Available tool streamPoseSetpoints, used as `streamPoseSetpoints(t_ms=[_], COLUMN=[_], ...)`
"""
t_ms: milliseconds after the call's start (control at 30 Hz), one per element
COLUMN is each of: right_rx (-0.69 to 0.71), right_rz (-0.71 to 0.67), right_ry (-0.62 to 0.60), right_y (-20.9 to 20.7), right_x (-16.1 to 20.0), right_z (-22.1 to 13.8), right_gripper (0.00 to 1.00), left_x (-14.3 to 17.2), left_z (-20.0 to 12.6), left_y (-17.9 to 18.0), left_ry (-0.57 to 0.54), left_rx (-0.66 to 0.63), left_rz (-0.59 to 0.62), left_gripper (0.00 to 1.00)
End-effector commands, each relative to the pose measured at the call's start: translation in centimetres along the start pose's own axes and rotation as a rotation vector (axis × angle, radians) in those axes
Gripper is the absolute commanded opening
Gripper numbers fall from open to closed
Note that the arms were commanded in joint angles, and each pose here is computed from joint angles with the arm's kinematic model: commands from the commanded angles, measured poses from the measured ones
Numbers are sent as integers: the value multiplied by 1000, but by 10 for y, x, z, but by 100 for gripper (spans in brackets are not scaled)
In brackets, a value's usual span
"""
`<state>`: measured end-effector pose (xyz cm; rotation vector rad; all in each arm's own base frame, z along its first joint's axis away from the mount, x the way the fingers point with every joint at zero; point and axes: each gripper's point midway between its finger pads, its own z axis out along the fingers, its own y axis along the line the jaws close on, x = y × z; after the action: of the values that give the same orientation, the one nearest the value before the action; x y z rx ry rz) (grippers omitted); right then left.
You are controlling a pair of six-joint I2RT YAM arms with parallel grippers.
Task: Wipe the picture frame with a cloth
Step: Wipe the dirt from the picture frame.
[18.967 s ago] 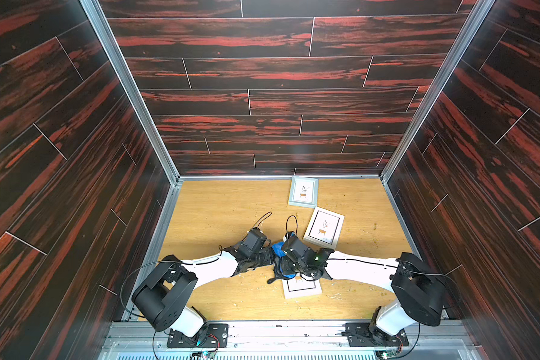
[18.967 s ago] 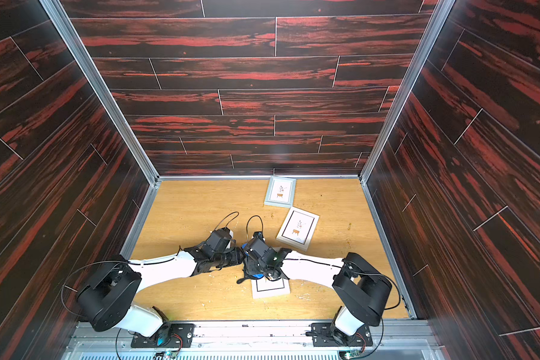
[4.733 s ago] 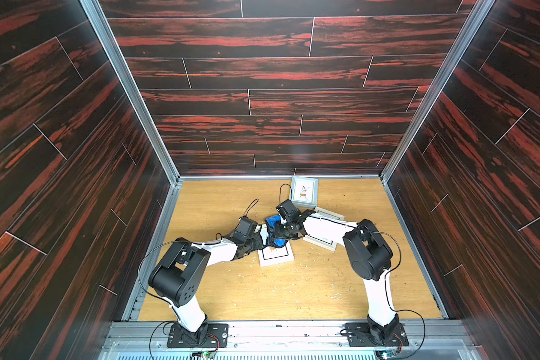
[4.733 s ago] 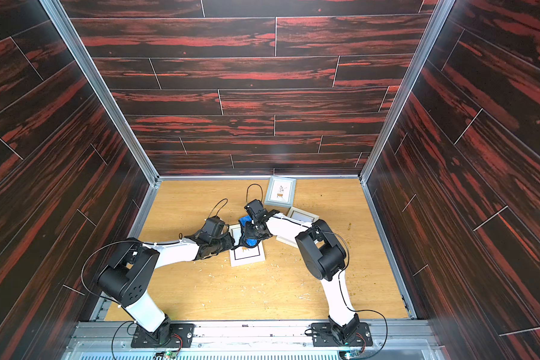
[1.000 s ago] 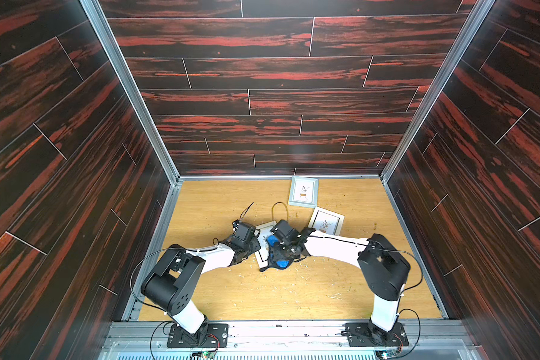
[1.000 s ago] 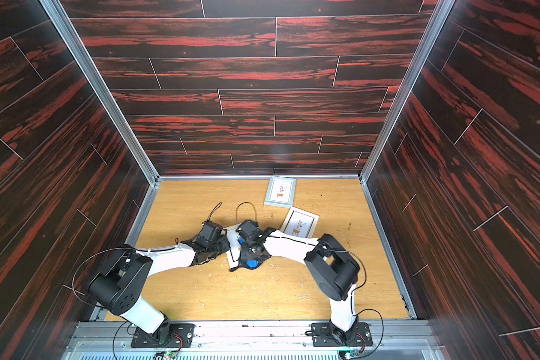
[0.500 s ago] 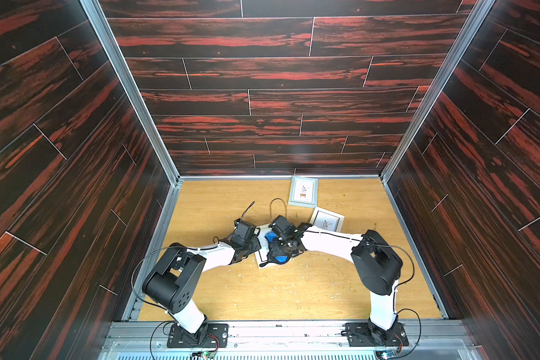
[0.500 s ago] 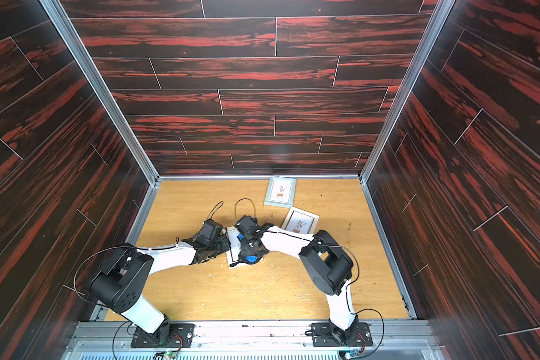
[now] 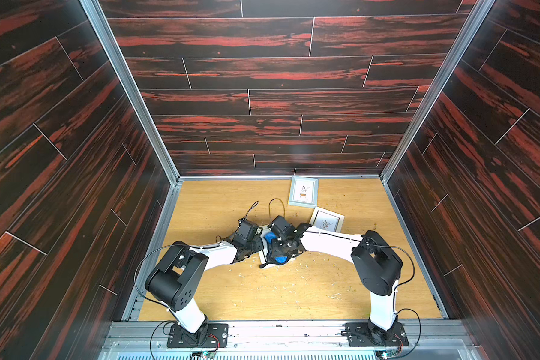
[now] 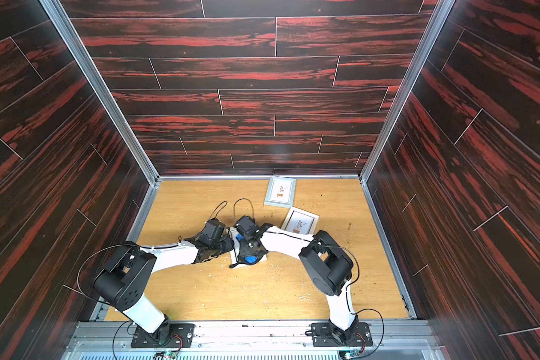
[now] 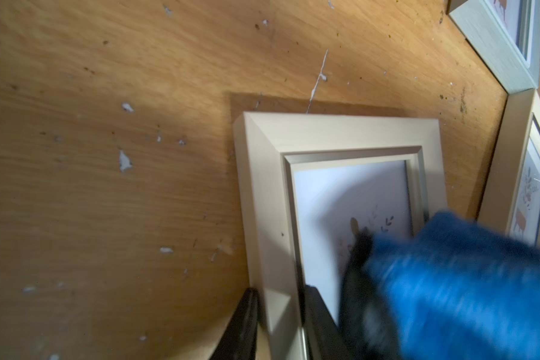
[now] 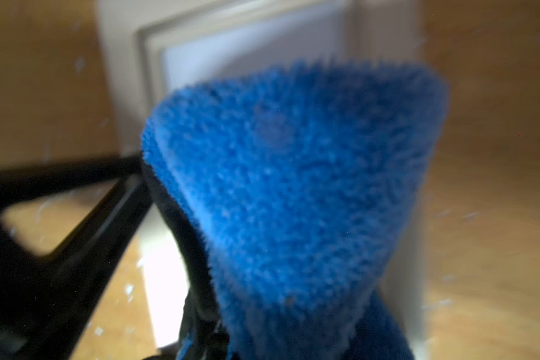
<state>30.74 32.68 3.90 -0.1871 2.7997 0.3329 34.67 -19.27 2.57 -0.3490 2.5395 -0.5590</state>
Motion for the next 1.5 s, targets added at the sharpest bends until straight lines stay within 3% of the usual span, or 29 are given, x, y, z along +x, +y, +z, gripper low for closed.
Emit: streamPoseSetpoints(t_ms=[0,133,233,500,633,767,1067,1300,1467], right_rx=[115,-14,0,69,-23,-3,74,-51,25], right_rz=[34,8,-22,81,22,-35,92,25,73], right_ry=[-14,-24,30,-41,-45,-4,-60,2,-5], right_y=[-39,9,27,-33,11,45,-39,12,-32], right_x=[-19,-16,-7,-49,-51,-46,-67,-35,-34], right_z=[7,9,24,19,22,40,22,27,22], right_gripper=[0,0,0,0,0,0,0,0,0], left_x=[28,27,26,32,33,30,32,27,24], left_z=[4,4,4,4,7,6,5,5,-1], left_y=[25,22,21,24,22,18,24,19,23], left_ry=[109,111,113,129,132,125,123,120,111], left_rx=[-83,-74,-72,-70,-60,-46,-62,-57,-69], left_rz=[28,37,45,55,47,45,70,91,107], left_gripper=[27,28,28,28,27,27,27,27,27])
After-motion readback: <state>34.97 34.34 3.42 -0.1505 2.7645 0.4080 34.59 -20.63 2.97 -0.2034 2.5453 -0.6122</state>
